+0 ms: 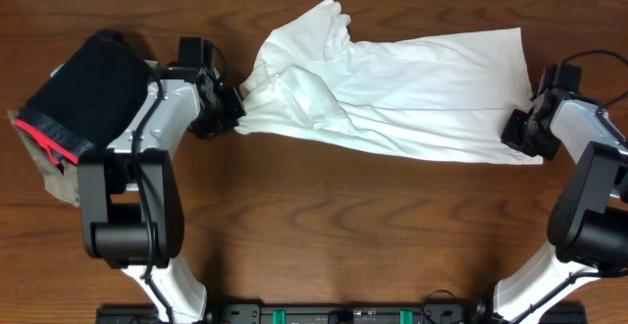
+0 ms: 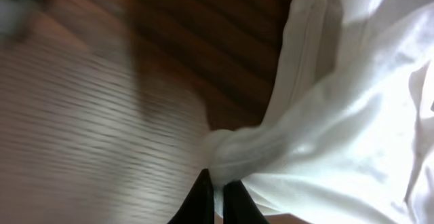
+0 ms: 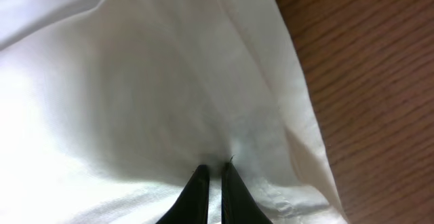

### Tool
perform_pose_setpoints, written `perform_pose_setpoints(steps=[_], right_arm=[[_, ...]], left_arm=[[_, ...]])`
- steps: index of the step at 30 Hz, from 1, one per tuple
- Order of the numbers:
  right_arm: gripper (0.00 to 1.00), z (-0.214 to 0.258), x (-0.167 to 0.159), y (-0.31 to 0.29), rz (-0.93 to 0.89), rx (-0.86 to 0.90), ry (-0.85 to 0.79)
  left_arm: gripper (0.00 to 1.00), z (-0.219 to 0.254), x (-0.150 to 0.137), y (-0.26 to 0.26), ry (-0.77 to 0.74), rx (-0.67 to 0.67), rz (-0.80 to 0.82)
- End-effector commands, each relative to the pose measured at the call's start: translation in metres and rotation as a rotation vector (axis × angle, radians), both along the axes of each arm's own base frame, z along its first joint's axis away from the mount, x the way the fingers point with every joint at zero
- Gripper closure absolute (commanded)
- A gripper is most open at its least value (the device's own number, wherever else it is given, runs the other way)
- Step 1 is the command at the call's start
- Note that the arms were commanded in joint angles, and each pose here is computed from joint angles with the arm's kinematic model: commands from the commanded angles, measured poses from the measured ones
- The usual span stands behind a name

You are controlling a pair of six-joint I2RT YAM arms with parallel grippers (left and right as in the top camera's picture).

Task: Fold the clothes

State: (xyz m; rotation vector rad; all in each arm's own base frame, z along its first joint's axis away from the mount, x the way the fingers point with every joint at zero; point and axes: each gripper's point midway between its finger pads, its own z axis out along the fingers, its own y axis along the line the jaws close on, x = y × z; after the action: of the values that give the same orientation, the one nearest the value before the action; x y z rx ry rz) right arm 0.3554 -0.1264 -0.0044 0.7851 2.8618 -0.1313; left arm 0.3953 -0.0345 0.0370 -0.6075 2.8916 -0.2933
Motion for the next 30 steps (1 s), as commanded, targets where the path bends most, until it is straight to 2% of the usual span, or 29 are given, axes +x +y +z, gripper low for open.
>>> perform_pose_setpoints(steps=[1, 18, 26, 30], right_arm=[[0.92, -0.030, -0.023, 0.009, 0.004, 0.033, 0.108], [0.92, -0.030, -0.028, 0.010, 0.004, 0.040, 0.127], [0.92, -0.030, -0.039, 0.015, 0.004, 0.060, 0.172], [0.91, -0.030, -0.045, 0.017, 0.004, 0.068, 0.196]], left_arm=[[0.94, 0.022, 0.006, 0.031, -0.052, 0.166, -0.033], [0.94, 0.014, -0.079, 0.028, 0.295, 0.159, -0.069], [0.93, 0.017, -0.099, 0.029, 0.374, 0.159, -0.105], [0.83, 0.019, -0.111, 0.029, 0.424, 0.157, -0.117]])
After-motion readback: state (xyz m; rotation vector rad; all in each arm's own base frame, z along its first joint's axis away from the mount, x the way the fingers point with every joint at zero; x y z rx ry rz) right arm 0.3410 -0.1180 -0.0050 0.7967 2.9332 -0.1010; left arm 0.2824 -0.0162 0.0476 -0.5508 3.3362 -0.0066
